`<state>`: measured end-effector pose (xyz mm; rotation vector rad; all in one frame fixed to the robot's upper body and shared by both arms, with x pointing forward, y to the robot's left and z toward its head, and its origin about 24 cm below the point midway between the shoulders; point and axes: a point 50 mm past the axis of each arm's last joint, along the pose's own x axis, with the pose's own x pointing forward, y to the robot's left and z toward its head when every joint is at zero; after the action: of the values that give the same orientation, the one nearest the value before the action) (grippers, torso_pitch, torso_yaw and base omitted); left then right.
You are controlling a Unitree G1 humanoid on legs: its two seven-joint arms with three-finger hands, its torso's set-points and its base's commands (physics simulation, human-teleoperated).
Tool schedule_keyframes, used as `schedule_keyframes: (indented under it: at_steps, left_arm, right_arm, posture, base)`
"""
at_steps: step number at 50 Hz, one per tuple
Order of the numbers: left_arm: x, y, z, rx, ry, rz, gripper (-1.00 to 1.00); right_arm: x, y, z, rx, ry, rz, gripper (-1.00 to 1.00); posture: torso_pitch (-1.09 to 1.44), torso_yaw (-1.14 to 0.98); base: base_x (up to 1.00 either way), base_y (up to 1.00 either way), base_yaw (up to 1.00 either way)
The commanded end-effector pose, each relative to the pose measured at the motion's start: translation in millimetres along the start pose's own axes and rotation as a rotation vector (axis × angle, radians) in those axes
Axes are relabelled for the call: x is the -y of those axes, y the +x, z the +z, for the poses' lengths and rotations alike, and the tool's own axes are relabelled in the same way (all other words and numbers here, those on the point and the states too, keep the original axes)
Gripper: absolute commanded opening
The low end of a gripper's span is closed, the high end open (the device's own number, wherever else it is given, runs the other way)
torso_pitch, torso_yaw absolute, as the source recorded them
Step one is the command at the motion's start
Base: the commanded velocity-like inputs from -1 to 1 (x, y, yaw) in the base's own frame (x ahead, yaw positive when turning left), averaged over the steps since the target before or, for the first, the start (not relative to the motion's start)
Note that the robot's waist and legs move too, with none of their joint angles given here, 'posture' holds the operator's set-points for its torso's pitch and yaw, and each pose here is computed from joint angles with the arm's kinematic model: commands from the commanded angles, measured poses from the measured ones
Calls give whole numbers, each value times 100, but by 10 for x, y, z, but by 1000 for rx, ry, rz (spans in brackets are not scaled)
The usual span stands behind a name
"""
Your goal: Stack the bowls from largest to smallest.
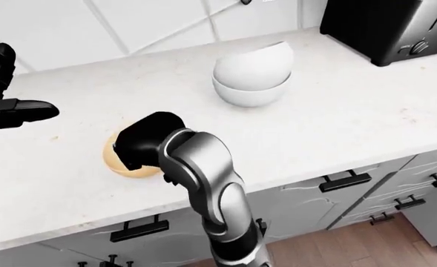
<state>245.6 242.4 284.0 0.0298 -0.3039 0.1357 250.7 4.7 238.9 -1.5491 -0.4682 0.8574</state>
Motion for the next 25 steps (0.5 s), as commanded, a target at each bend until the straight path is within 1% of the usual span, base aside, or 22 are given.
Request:
schedule_keyframes:
  at_steps: [1,5,7,10,14,16,17,19,25]
  left_arm:
    - [-22,-19,135,76,6,13,100]
    - [-23,-21,107,73,5,13,100]
    - [-26,-18,93,72,5,14,100]
    - [-33,-18,93,72,4,15,100]
    - [-29,-11,72,71,5,14,100]
    - [-23,-24,78,70,5,13,100]
    - [-20,-28,83,71,7,13,100]
    - [-22,-27,86,70,3,13,100]
    - [-9,-33,107,74,8,10,100]
  right_arm:
    - [97,-50,40,12,-29,-76,-7]
    - [65,-18,16,8,-29,-77,-9]
    - [21,16,1,9,-26,-76,-29]
    - [-15,36,-1,10,-25,-75,-35]
    - [-42,60,-2,12,-24,-77,-58]
    - [-40,69,-11,12,-26,-80,-63]
    - [-20,65,-19,9,-31,-88,-71]
    - [41,56,-48,-5,-40,-113,-100]
    - [142,21,-75,-14,-52,-159,-100]
  posture:
    - [0,0]
    - [0,0]
    - [0,0]
    - [0,0]
    - [0,0]
    - [0,0]
    - [0,0]
    - [0,0]
    - [0,0]
  base:
    - [0,0,0]
    - [0,0,0]
    - [0,0,0]
    - [0,0,0]
    - [0,0,0]
    - [0,0,0]
    - [0,0,0]
    - [0,0,0]
    - [0,0,0]
